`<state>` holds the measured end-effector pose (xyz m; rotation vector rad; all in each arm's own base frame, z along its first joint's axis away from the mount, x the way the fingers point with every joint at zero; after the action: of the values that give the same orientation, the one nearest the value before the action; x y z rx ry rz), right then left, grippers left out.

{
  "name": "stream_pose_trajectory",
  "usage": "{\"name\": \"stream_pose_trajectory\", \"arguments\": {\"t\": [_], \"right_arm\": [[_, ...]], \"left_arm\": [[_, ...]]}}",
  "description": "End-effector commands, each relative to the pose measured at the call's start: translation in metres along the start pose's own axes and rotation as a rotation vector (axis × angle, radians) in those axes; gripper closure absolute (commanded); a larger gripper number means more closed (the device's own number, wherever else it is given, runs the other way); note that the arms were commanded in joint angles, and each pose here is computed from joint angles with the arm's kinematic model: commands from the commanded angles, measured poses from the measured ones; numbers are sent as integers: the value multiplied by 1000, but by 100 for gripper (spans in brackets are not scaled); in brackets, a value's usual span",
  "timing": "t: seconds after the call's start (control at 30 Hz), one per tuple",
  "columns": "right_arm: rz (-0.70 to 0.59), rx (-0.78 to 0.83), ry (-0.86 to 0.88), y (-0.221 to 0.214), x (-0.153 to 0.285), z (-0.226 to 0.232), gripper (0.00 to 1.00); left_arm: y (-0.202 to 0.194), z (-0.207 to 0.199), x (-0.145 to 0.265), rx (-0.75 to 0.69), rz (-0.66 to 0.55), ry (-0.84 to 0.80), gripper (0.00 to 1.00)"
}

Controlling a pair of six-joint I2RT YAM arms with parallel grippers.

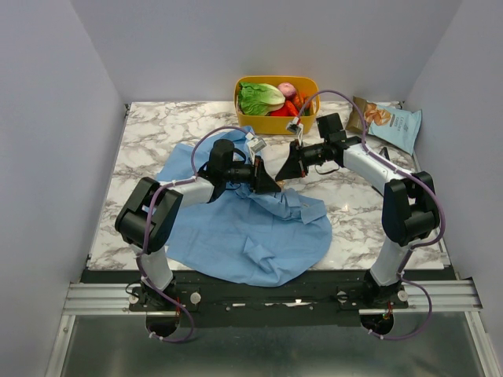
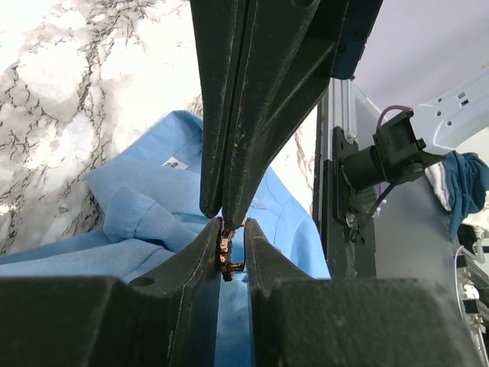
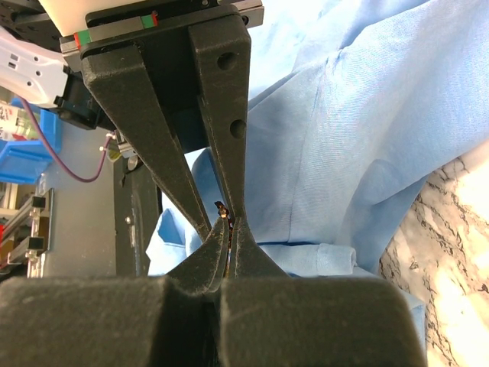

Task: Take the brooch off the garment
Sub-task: Close the brooch.

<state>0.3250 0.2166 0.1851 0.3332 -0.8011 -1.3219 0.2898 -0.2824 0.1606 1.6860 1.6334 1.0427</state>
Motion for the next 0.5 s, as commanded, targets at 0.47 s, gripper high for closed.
{"name": "stream_pose_trajectory", "arguments": {"t": [0.47], "right_arm": [[-18, 62, -55, 7, 4, -2, 100]], "left_arm": [[11, -2, 3, -27, -47, -41, 76]]}}
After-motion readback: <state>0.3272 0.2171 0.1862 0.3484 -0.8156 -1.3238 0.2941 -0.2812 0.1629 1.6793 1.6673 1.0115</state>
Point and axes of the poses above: each gripper's point midway between its finger pads, its own x axis back along the fingers, its own z axis along the line the jaws close on, y = z × x, the point moved 6 cm from there along x, back along the fingers, and after that the axes turned 8 degrees about -x, right-handed, at the moved point
